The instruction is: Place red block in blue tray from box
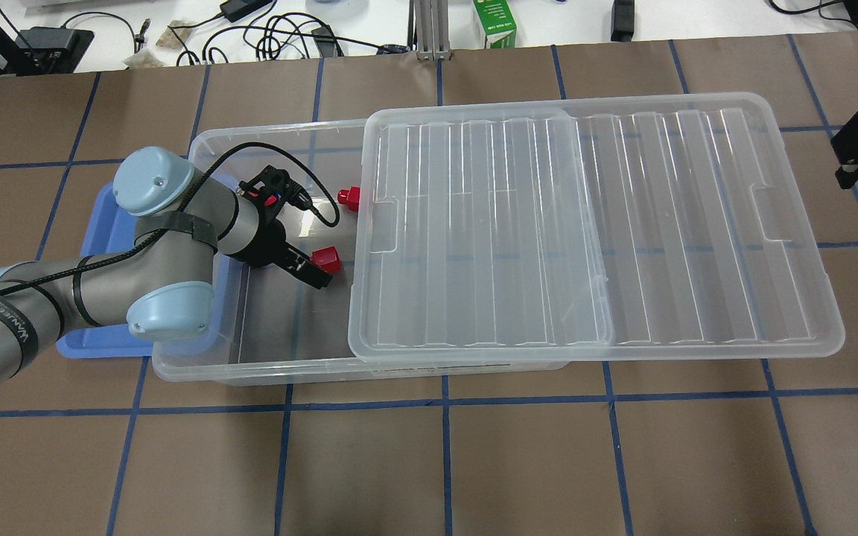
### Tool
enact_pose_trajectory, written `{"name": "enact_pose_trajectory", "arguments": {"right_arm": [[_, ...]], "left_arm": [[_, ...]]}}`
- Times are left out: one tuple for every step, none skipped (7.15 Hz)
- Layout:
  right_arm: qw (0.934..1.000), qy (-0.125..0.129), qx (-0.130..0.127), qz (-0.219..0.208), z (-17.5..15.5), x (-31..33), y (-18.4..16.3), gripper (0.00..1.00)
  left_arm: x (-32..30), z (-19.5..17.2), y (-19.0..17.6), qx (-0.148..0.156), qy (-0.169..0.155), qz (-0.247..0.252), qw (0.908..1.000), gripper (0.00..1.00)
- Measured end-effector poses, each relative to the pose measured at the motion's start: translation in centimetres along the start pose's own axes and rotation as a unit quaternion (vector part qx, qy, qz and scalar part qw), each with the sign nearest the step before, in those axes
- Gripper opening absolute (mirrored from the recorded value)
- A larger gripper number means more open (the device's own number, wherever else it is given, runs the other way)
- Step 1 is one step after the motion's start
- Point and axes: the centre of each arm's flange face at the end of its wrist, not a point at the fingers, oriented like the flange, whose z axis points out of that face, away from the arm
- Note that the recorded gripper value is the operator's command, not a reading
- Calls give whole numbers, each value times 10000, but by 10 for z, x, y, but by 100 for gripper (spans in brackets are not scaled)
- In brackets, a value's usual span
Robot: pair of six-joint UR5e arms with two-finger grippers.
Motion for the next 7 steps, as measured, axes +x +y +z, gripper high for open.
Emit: {"name": "enact_pose_trajectory", "arguments": {"right_arm": [[10000, -14, 11, 1, 0, 0, 0, 100], [10000, -24, 14, 2, 0, 0, 0, 100], [10000, -13, 7, 7, 0, 0, -1, 100], [10000, 13, 6, 42, 1, 2, -1, 100], [9999, 33, 20, 97, 0, 3, -2, 100], [9999, 30, 42, 127, 0, 4, -2, 100], [9999, 26, 64, 149, 0, 5, -3, 100]], "left_arm": [[-4, 6, -1, 68, -46, 23, 10000, 100], [-8, 12, -2, 100, -69, 27, 9999, 100], [-12, 19, -4, 147, -109, 31, 9998, 100], [-16, 25, -5, 216, -171, 47, 9996, 54], [-19, 31, -6, 268, -219, 64, 9994, 43], [-21, 36, -6, 309, -257, 83, 9992, 43], [-22, 41, -6, 323, -269, 88, 9991, 0]]}}
